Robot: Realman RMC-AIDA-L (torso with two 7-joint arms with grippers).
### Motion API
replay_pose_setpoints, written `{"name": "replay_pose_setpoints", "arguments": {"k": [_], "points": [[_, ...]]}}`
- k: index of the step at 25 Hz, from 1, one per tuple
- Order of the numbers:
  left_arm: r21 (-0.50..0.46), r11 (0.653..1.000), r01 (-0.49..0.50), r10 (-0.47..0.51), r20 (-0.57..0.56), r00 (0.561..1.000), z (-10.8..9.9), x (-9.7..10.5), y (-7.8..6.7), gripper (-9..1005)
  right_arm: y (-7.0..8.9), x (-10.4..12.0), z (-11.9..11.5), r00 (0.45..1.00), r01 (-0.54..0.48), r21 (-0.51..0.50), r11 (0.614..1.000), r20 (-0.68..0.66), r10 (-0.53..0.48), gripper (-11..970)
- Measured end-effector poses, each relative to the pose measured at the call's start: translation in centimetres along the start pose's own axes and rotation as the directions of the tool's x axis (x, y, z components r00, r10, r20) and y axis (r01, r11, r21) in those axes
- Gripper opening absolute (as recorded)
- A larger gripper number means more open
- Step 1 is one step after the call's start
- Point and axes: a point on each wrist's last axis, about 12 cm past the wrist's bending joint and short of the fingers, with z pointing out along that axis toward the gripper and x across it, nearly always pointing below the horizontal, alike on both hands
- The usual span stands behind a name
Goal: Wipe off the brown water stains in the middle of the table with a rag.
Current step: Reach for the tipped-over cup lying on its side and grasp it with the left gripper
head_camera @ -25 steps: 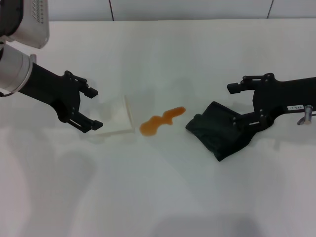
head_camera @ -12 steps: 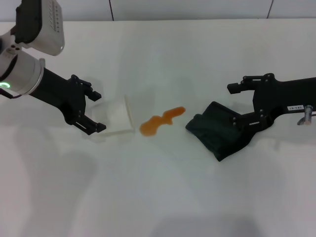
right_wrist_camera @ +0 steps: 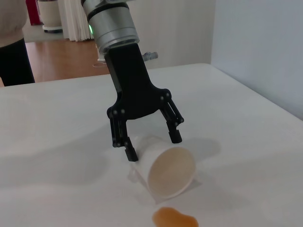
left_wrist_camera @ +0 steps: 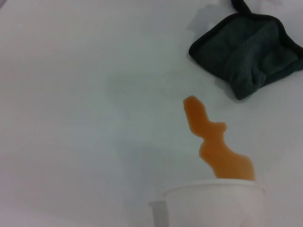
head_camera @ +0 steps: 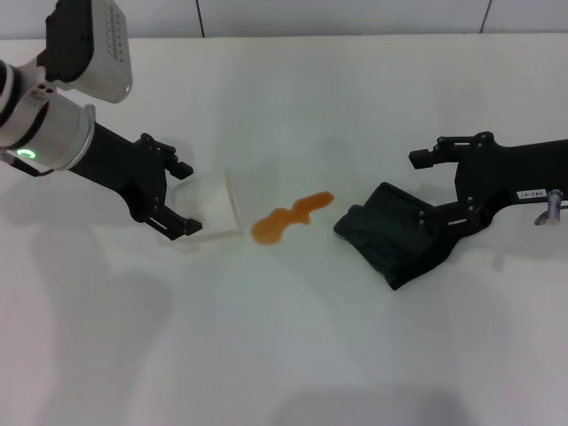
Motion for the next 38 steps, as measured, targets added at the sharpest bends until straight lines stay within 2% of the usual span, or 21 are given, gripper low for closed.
{"name": "replay_pose_setpoints", "arguments": {"k": [12, 38], "points": [[0.007, 1.000, -0.005, 0.005, -0.003, 1.000, 1.0, -0.1, -0.2, 890, 0.0, 0.0, -0.1, 1.000, 0.002, 0.002, 1.000, -0.001, -0.002, 842], [-0.023, 1.000, 0.007, -0.007, -0.023, 1.000, 1.7, 0.2, 0.0, 892, 0.0, 0.1, -0.1, 1.000, 0.001, 0.002, 1.000, -0.002, -0.001, 842]]}}
